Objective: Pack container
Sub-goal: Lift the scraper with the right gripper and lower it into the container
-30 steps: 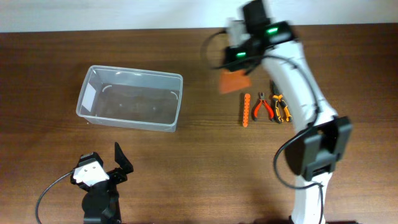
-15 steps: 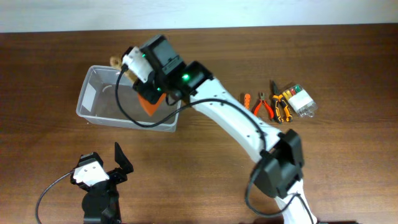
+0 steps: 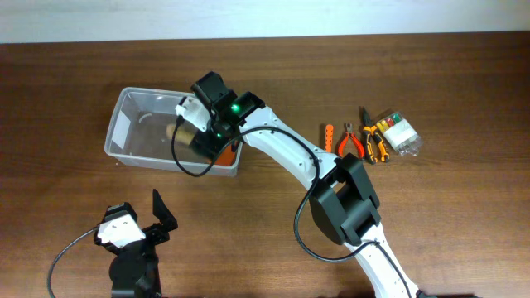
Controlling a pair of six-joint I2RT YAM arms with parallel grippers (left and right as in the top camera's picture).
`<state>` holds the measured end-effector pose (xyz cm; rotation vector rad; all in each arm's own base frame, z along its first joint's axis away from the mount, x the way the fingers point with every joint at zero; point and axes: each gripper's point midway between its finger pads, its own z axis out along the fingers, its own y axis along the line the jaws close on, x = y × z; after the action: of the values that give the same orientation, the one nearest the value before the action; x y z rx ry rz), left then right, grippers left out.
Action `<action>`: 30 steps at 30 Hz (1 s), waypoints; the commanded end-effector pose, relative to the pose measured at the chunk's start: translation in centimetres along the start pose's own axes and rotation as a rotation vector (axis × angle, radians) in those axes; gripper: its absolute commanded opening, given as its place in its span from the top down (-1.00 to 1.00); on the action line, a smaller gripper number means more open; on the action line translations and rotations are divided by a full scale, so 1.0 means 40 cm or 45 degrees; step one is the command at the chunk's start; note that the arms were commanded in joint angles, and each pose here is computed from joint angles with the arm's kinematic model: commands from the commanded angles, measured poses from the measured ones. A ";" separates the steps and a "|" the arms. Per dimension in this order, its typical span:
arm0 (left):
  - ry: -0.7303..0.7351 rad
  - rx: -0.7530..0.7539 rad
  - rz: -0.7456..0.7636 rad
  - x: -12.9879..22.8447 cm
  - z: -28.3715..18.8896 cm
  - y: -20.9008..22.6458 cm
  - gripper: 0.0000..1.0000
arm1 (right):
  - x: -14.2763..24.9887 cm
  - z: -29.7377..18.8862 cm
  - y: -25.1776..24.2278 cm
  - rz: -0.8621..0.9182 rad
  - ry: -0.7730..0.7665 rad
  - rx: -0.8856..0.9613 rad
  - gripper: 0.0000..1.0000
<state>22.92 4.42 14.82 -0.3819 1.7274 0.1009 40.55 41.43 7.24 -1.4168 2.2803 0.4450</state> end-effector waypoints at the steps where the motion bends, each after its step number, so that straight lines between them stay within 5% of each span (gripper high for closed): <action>1: -0.001 0.000 0.012 0.002 0.000 0.000 -0.98 | 0.013 -0.029 -0.005 -0.010 0.042 0.029 -0.97; 18: -0.001 0.000 0.012 0.002 0.000 0.000 -0.99 | 0.231 -0.106 -0.181 0.448 0.335 0.142 -0.97; 30: -0.001 0.000 0.012 0.002 0.000 0.000 -0.98 | 0.280 -0.150 -0.327 0.265 0.295 0.188 -0.97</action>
<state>22.93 4.42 14.83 -0.3819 1.7270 0.1008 45.19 25.81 4.76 -1.1437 2.6937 0.2233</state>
